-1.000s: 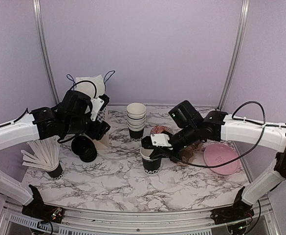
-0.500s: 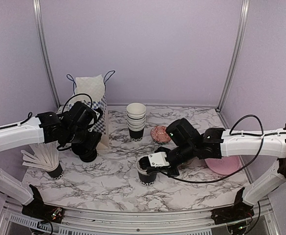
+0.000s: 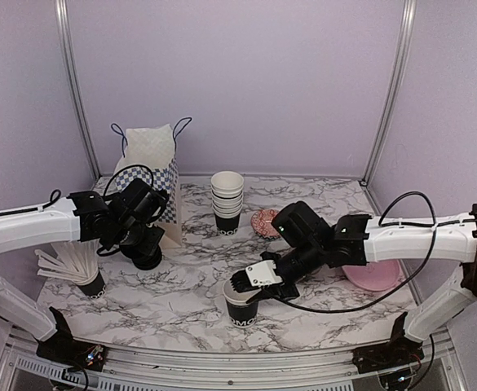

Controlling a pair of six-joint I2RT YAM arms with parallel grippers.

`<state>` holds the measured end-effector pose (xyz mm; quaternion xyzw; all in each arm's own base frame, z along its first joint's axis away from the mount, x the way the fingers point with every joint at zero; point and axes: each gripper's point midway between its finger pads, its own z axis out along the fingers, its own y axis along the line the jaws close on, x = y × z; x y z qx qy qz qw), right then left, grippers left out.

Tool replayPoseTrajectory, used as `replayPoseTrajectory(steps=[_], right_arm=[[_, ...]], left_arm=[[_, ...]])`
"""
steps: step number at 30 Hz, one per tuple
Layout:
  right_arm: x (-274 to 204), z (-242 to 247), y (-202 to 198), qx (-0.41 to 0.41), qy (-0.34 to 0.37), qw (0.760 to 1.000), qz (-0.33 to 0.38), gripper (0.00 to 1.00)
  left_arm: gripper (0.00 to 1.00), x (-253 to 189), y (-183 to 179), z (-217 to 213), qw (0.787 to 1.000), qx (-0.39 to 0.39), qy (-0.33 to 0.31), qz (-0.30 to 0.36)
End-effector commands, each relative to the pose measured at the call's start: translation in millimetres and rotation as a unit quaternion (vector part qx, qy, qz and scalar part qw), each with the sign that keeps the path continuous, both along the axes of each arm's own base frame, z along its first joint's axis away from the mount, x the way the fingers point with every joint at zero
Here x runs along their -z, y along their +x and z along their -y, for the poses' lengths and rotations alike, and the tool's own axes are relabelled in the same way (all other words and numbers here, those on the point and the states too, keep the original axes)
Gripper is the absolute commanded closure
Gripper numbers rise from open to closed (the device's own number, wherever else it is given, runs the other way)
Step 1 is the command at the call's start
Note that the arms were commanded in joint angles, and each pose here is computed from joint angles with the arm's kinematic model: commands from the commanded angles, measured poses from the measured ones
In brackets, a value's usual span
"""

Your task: Pack the takeout coffee

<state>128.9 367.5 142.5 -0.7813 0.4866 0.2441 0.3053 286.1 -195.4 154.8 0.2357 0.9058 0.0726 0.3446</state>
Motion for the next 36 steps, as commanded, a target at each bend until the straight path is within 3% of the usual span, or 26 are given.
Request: replayPoseTrajectory(steps=[1, 8, 13, 36], right_arm=[[-36, -1, -12, -0.033, 0.018, 0.999, -0.005, 0.71], [-69, 11, -12, -0.029, 0.047, 0.998, -0.012, 0.68], [-76, 20, 10, 0.007, 0.065, 0.998, -0.009, 0.68], [-74, 28, 29, 0.045, 0.086, 0.995, -0.003, 0.68]], left_arm=[[0.46, 11, -6, -10, 0.999, -0.013, 0.024, -0.016], [0.49, 19, -8, -9, 0.999, -0.025, 0.022, -0.034], [0.5, 27, -7, -8, 0.998, -0.034, 0.028, -0.044], [0.87, 29, 4, -7, 0.996, -0.063, 0.041, -0.042]])
